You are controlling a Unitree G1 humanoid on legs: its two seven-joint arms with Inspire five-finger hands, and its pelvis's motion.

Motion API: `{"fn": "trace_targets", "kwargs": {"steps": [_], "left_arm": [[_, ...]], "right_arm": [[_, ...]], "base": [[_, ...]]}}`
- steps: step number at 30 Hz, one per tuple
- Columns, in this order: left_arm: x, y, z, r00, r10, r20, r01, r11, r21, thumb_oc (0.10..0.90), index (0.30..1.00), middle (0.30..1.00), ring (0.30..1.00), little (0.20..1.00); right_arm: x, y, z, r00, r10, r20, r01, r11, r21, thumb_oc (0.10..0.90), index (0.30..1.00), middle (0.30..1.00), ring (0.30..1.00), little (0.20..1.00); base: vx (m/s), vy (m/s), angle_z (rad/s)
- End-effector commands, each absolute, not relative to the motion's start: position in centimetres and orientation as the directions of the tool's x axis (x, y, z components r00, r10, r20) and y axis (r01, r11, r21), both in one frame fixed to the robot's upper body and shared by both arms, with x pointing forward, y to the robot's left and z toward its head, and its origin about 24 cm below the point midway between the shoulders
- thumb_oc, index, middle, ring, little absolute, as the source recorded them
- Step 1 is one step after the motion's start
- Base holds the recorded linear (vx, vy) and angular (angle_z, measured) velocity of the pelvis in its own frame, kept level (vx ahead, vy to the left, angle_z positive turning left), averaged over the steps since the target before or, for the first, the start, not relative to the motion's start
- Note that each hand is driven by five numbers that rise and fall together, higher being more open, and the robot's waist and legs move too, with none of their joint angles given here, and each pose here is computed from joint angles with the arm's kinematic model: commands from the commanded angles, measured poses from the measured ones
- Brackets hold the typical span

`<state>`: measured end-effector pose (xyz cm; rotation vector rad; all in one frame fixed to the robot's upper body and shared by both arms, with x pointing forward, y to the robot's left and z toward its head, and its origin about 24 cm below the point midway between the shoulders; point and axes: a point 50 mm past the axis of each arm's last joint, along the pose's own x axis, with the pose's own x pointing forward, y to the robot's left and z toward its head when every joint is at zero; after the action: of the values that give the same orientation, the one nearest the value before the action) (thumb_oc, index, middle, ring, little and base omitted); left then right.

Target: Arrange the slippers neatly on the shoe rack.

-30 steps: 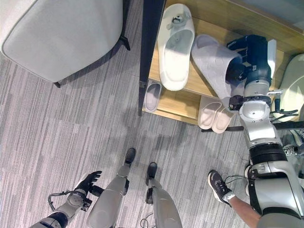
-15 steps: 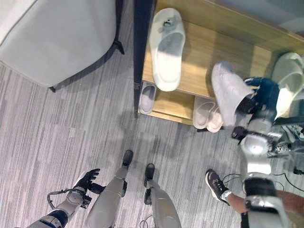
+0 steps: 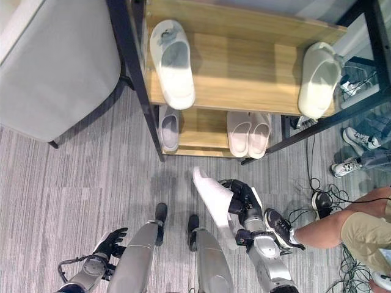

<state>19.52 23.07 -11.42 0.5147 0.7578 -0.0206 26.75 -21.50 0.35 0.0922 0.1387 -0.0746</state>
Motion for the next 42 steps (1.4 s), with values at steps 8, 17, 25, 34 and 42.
{"fn": "trace_targets", "kwargs": {"steps": [8,17,25,34,42], "left_arm": [[17.8,22.1,-12.7,0.692,0.17,-0.702,0.179,0.901,0.395,0.8,0.9,0.9,0.9,0.9],[19.6,21.8,-11.7,0.755,0.216,-0.62,0.126,0.879,0.46,0.8,0.9,0.9,0.9,0.9],[21.0,22.3,-10.3,0.812,0.254,-0.525,0.051,0.866,0.497,0.8,0.9,0.9,0.9,0.9],[20.5,22.4,-10.5,0.82,0.258,-0.511,0.092,0.821,0.563,0.8,0.9,0.9,0.9,0.9],[18.7,23.0,-11.1,0.817,0.254,-0.517,0.122,0.8,0.587,0.8,0.9,0.9,0.9,0.9]], "right_arm": [[35.9,-30.3,29.6,0.667,-0.44,0.601,0.431,0.886,0.17,0.4,0.3,0.3,0.3,0.3],[35.1,-28.2,35.4,0.544,-0.422,0.725,0.423,0.884,0.197,0.4,0.3,0.3,0.3,0.3],[33.1,-27.9,40.8,0.394,-0.493,0.776,0.344,0.862,0.373,0.4,0.3,0.3,0.3,0.3],[31.8,-27.0,43.8,0.294,-0.509,0.809,0.352,0.845,0.404,0.4,0.3,0.3,0.3,0.3],[32.5,-27.5,44.3,0.292,-0.498,0.817,0.577,0.773,0.265,0.4,0.3,0.3,0.3,0.3]], "base": [[-0.02,-0.007,0.04],[0.0,-0.003,-0.03],[0.07,0.004,-0.02],[0.05,0.001,0.0],[0.0,0.004,0.0]]}}
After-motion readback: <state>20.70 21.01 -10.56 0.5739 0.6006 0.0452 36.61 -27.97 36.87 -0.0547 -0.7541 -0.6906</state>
